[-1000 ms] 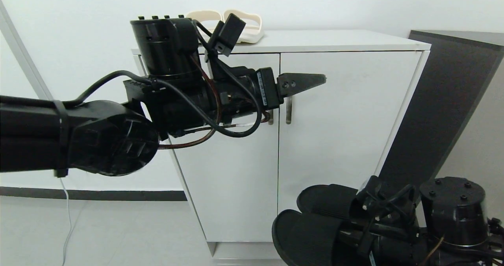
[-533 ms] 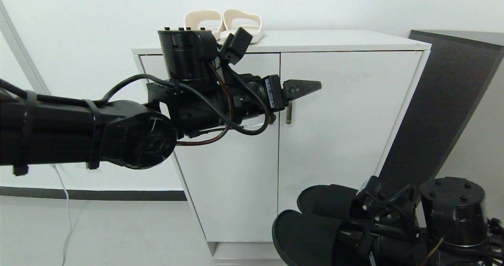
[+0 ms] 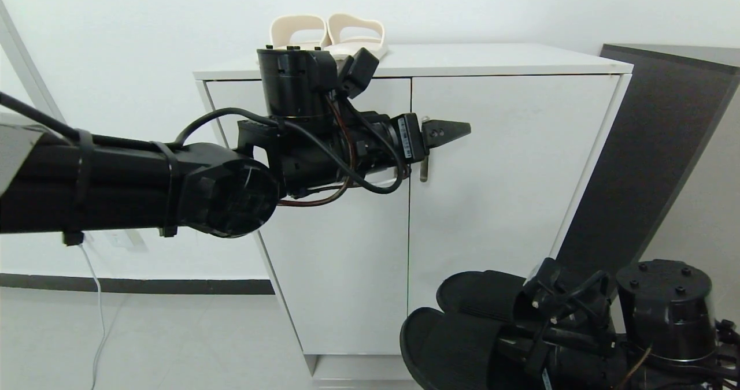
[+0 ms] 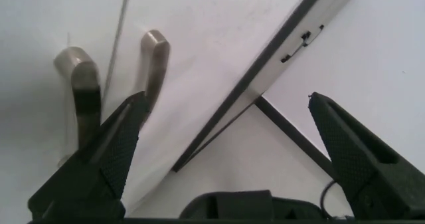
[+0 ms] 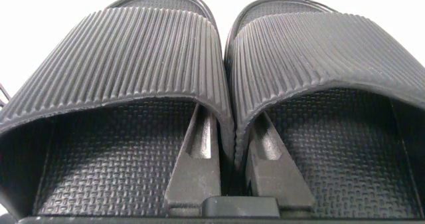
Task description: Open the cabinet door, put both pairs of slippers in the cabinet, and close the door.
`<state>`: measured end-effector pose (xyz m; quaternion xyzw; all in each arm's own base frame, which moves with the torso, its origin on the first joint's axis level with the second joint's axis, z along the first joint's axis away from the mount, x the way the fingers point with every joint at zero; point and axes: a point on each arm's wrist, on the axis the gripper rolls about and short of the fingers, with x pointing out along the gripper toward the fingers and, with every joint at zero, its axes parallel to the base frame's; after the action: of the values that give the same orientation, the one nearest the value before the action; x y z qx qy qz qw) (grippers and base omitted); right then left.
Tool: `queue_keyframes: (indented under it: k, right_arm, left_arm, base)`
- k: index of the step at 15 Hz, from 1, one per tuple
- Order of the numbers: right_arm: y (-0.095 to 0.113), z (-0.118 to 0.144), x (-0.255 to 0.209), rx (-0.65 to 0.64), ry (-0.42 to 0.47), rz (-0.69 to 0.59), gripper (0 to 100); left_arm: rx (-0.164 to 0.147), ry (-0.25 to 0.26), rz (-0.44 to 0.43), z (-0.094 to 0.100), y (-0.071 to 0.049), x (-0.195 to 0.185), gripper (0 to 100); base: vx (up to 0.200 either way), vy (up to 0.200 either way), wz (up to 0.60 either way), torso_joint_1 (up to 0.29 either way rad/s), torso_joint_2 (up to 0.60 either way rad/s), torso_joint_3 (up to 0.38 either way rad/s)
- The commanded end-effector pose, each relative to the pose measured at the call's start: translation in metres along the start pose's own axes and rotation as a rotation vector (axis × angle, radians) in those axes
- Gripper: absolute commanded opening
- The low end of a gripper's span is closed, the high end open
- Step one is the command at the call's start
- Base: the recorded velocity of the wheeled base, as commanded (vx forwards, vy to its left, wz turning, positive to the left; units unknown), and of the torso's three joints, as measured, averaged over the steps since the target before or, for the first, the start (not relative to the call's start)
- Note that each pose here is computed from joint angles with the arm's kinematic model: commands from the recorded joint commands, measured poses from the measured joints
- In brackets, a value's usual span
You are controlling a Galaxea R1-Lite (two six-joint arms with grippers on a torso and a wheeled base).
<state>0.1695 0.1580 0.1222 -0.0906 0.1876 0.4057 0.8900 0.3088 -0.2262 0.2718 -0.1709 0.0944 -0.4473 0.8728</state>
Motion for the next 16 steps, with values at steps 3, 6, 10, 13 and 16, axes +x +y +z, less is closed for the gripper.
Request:
queue_keyframes:
  k: [3, 6, 10, 13, 16]
  right_arm:
    - [0.0, 0.0, 0.0, 0.001, 0.001, 0.002, 0]
    - [0.0, -0.001, 0.0, 0.001, 0.004, 0.002, 0]
    - [0.0, -0.002, 0.0, 0.001, 0.007, 0.002, 0]
    - [0.001, -0.004, -0.002, -0.001, 0.013, 0.008, 0]
    - [0.003, -0.006, -0.003, -0.004, 0.019, 0.045, 0]
  left_arm:
    - [0.004, 0.002, 0.032, -0.007, 0.009, 0.014, 100]
    - [0.004, 0.0, 0.033, -0.007, 0.011, 0.018, 100]
    - [0.003, 0.005, 0.027, -0.008, 0.011, 0.018, 0]
    - [-0.003, 0.012, 0.035, -0.011, 0.01, 0.013, 0]
    - [-0.005, 0.028, 0.028, -0.012, 0.001, -0.006, 0]
  base:
    - [0.0, 0.0, 0.0, 0.0, 0.0, 0.0]
    - [0.0, 0.0, 0.0, 0.0, 0.0, 0.0]
    - [0.0, 0.0, 0.0, 0.0, 0.0, 0.0]
    - [0.0, 0.0, 0.0, 0.0, 0.0, 0.0]
    - [0.0, 0.0, 0.0, 0.0, 0.0, 0.0]
